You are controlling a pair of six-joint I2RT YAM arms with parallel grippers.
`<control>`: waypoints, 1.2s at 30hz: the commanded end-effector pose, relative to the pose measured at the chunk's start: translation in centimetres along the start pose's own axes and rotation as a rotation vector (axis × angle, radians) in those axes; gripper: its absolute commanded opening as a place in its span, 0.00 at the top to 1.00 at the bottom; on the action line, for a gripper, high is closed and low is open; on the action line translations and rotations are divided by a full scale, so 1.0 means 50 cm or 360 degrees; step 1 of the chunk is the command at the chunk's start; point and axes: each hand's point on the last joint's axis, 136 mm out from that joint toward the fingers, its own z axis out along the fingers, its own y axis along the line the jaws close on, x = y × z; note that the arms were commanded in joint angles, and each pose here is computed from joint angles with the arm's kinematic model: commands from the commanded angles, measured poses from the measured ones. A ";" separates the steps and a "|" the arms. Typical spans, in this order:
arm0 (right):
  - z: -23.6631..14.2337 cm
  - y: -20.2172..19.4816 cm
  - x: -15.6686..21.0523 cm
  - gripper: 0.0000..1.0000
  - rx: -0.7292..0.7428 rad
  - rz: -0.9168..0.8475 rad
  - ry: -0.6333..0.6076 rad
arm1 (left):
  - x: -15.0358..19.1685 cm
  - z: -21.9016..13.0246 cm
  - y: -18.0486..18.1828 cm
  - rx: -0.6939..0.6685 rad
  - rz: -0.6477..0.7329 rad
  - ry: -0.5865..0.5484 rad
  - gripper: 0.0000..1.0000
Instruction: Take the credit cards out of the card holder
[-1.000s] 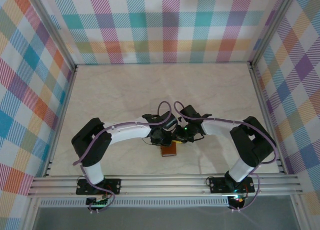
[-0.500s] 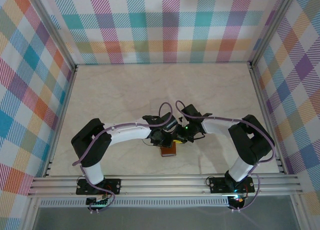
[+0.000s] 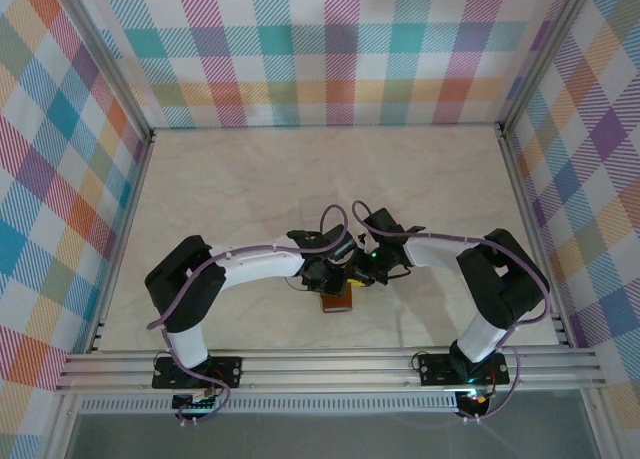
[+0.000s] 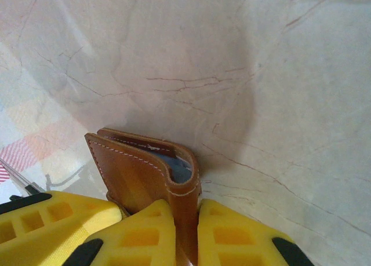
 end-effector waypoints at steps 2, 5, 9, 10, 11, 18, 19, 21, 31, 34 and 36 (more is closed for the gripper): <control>0.014 -0.037 0.019 0.87 0.0078 0.0079 0.0054 | 0.029 0.029 0.011 -0.0073 0.0029 0.0095 0.66; 0.014 -0.036 0.018 0.87 0.0078 0.0077 0.0052 | 0.030 0.031 0.015 -0.0089 0.0026 0.0102 0.68; 0.014 -0.037 0.019 0.87 0.0078 0.0077 0.0054 | 0.029 0.029 0.018 -0.0105 0.0022 0.0093 0.72; 0.014 -0.038 0.019 0.87 0.0079 0.0078 0.0054 | 0.028 0.027 0.019 -0.0105 0.0024 0.0087 0.73; 0.014 -0.038 0.019 0.87 0.0081 0.0078 0.0053 | 0.026 0.025 0.019 -0.0108 0.0024 0.0080 0.74; 0.013 -0.042 0.019 0.87 0.0102 0.0073 0.0048 | 0.018 0.008 0.021 -0.0121 0.0024 0.0034 0.85; 0.012 -0.042 0.019 0.88 0.0105 0.0071 0.0047 | 0.017 0.006 0.021 -0.0121 0.0025 0.0029 0.85; 0.012 -0.045 0.019 0.88 0.0115 0.0071 0.0046 | 0.015 0.002 0.023 -0.0129 0.0022 0.0016 0.87; -0.001 -0.065 0.016 0.88 0.0207 0.0062 0.0006 | 0.003 -0.037 0.030 -0.0136 -0.0008 -0.0085 0.90; -0.006 -0.071 0.015 0.88 0.0239 0.0057 0.0002 | 0.001 -0.044 0.030 -0.0109 -0.0037 -0.0114 0.91; -0.010 -0.077 0.014 0.88 0.0275 0.0048 -0.0004 | 0.000 -0.048 0.034 -0.0093 -0.0069 -0.0127 0.91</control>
